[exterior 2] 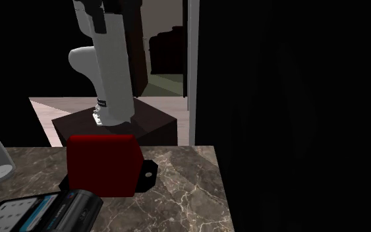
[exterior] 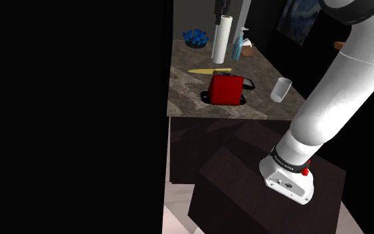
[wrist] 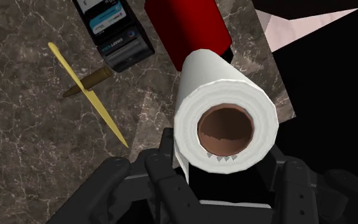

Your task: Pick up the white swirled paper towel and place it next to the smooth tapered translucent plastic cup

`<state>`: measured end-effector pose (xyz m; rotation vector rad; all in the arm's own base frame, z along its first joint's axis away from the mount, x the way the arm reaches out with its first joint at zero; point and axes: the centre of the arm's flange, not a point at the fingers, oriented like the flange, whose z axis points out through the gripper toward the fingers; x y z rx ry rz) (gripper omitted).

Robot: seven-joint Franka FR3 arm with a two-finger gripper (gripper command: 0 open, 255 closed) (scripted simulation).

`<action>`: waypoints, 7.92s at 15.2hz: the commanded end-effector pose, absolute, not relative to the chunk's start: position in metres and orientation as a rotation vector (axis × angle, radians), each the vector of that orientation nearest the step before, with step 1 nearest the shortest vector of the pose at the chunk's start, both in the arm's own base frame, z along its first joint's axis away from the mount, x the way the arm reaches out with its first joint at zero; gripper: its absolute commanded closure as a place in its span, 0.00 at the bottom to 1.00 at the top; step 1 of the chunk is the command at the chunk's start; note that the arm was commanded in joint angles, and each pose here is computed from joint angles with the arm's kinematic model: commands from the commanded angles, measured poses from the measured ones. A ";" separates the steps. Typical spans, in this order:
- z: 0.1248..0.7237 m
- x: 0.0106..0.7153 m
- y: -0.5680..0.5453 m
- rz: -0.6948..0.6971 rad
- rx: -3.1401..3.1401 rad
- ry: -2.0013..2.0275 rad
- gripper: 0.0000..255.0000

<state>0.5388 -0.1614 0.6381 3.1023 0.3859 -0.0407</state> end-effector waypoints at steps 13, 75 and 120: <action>0.656 0.405 -0.288 -0.040 3.103 0.388 1.00; 0.550 0.083 -0.597 -0.040 3.103 0.388 1.00; 0.474 0.084 -0.596 -0.040 3.103 0.388 0.00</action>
